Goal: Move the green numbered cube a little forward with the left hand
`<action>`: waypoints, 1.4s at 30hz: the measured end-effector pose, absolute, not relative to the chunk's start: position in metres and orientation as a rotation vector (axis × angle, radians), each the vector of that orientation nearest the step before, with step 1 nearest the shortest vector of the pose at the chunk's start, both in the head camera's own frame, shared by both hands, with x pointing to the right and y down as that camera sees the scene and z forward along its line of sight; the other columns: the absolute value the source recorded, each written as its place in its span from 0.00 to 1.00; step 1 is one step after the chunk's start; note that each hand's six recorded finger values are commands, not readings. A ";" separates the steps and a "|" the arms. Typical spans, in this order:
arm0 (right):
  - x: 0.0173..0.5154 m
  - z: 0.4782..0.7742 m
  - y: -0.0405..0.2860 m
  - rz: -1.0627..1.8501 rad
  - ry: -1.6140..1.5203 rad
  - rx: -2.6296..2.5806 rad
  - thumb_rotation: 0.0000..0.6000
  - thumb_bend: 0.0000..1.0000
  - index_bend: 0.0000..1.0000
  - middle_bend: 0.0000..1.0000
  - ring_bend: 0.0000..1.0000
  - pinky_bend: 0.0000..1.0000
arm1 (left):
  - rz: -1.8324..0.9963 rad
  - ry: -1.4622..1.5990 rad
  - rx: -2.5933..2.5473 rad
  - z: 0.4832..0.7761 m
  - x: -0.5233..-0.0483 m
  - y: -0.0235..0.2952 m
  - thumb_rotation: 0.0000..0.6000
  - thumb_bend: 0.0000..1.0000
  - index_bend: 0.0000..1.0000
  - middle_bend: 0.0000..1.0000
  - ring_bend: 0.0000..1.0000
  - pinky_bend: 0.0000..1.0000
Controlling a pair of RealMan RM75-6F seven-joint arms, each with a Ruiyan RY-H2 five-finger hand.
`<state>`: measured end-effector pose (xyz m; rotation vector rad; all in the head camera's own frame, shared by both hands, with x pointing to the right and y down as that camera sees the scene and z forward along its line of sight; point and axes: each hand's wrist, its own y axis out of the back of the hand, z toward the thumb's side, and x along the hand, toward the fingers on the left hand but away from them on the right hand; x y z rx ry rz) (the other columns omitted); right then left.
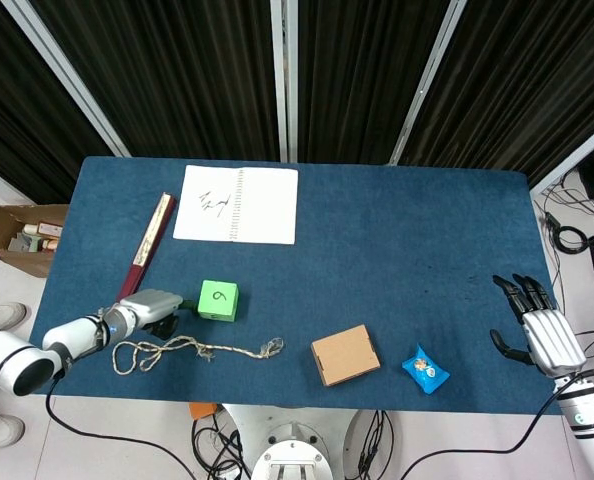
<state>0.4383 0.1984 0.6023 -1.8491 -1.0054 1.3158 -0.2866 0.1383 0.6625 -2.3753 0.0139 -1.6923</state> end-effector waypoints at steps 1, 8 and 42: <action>0.438 0.602 0.198 1.316 -1.006 -1.849 1.00 0.32 0.04 0.16 0.00 0.02 | -1.684 0.013 -2.379 0.662 -0.285 0.139 1.00 0.80 0.22 0.93 0.98 1.00; 0.441 0.601 0.200 1.318 -1.013 -1.847 1.00 0.32 0.04 0.16 0.00 0.02 | -1.613 -0.013 -2.407 0.662 -0.267 0.144 1.00 0.80 0.20 0.93 0.98 1.00; 0.446 0.603 0.203 1.336 -1.030 -1.849 1.00 0.32 0.04 0.16 0.00 0.02 | -1.512 -0.087 -2.490 0.688 -0.227 0.169 0.99 0.80 0.12 0.92 0.97 1.00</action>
